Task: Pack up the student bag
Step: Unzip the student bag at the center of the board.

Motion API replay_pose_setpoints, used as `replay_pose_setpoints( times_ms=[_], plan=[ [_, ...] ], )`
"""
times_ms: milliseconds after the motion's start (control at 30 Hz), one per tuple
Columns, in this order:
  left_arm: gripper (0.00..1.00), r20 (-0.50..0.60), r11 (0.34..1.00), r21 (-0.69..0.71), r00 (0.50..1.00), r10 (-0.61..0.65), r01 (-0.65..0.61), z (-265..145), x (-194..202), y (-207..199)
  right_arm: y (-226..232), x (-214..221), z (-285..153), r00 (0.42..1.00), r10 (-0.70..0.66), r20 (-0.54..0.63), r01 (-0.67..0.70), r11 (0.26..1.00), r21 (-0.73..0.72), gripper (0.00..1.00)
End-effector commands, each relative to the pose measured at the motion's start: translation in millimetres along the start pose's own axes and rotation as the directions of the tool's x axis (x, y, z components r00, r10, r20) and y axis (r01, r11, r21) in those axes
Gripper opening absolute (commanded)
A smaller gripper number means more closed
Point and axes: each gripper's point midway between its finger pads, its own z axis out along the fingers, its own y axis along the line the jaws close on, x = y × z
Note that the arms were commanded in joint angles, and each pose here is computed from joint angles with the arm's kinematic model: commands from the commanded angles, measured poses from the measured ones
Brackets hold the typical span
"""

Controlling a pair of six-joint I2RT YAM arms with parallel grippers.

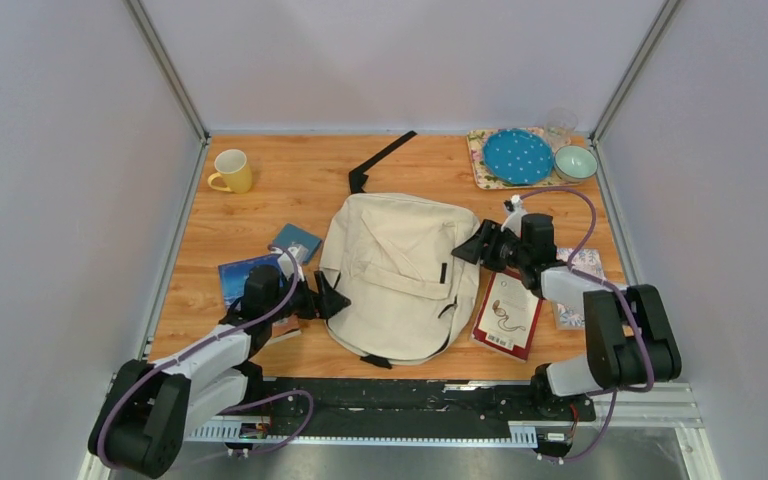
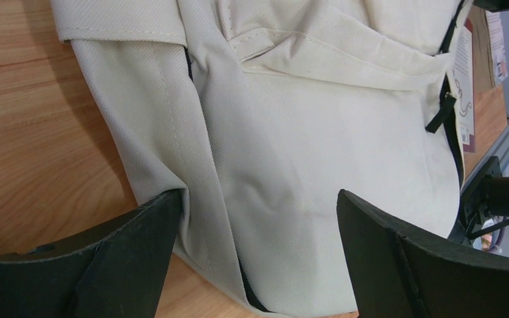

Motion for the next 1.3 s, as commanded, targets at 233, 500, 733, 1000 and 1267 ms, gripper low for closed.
replay_pose_setpoints(
  times_ms=[233,500,733,1000,1267],
  plan=[
    [0.95,-0.059,0.999,0.002,0.998,0.034,-0.034,13,-11,-3,67,1,-41,0.991,-0.130,0.026,0.133,0.963,-0.233,0.84],
    [0.91,-0.072,0.989,0.135,0.995,0.063,-0.053,19,-9,-22,69,11,-27,0.986,-0.163,-0.036,0.149,0.958,-0.244,0.86],
    [0.87,-0.093,0.987,0.153,0.994,0.061,-0.046,25,-8,-23,51,15,-16,0.982,-0.184,-0.044,0.175,0.973,-0.150,0.65],
    [0.85,-0.099,0.992,0.107,0.992,0.074,-0.063,22,-8,-16,24,16,-2,0.988,-0.137,-0.069,0.134,0.990,-0.042,0.00],
    [0.96,0.017,0.993,0.003,0.992,0.121,-0.121,7,-59,-26,30,-29,-33,0.993,0.019,0.120,-0.028,0.997,0.077,0.00]
  ],
)
